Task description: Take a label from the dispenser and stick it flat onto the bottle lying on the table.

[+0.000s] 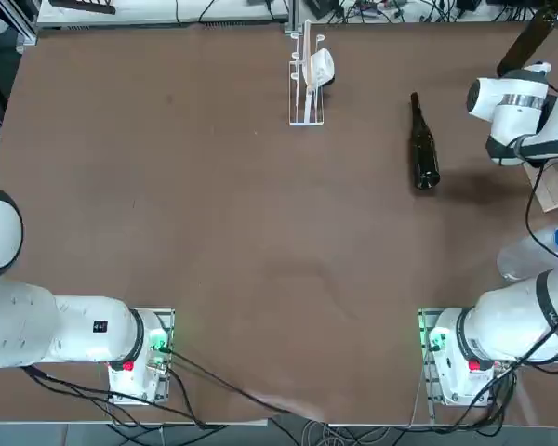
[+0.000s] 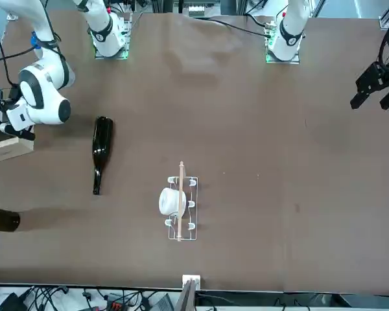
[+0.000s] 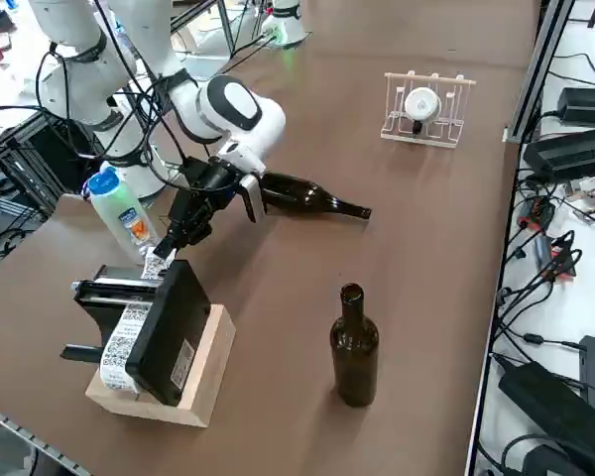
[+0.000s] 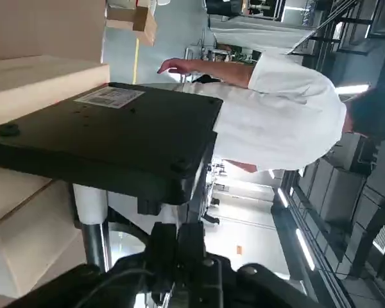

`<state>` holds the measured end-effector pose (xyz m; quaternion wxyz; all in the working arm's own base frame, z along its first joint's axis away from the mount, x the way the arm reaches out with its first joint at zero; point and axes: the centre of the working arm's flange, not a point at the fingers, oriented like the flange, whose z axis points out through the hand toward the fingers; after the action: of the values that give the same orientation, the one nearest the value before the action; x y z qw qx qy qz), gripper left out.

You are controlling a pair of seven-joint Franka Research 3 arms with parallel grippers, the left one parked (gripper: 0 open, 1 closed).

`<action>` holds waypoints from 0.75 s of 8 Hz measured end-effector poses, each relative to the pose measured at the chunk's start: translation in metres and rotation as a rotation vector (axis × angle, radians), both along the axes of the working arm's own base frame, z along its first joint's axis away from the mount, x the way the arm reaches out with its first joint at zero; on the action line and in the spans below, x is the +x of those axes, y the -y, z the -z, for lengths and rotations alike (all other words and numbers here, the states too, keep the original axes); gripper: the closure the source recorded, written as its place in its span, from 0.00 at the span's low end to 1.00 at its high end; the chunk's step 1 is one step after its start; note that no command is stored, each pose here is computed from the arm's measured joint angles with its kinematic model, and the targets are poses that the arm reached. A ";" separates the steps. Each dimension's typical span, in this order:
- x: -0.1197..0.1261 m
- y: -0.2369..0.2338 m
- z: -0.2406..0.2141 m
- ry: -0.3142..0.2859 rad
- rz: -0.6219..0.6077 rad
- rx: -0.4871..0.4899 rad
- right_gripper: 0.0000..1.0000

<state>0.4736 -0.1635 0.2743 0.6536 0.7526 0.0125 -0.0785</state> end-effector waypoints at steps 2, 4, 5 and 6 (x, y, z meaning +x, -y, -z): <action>0.001 0.001 -0.008 0.016 0.003 -0.004 0.99; 0.002 0.002 -0.023 0.018 0.001 -0.004 0.99; 0.003 0.002 -0.031 0.016 -0.002 -0.004 0.99; 0.003 0.002 -0.038 0.019 -0.003 -0.004 0.99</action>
<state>0.4767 -0.1654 0.3121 0.6551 0.7522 0.0073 -0.0706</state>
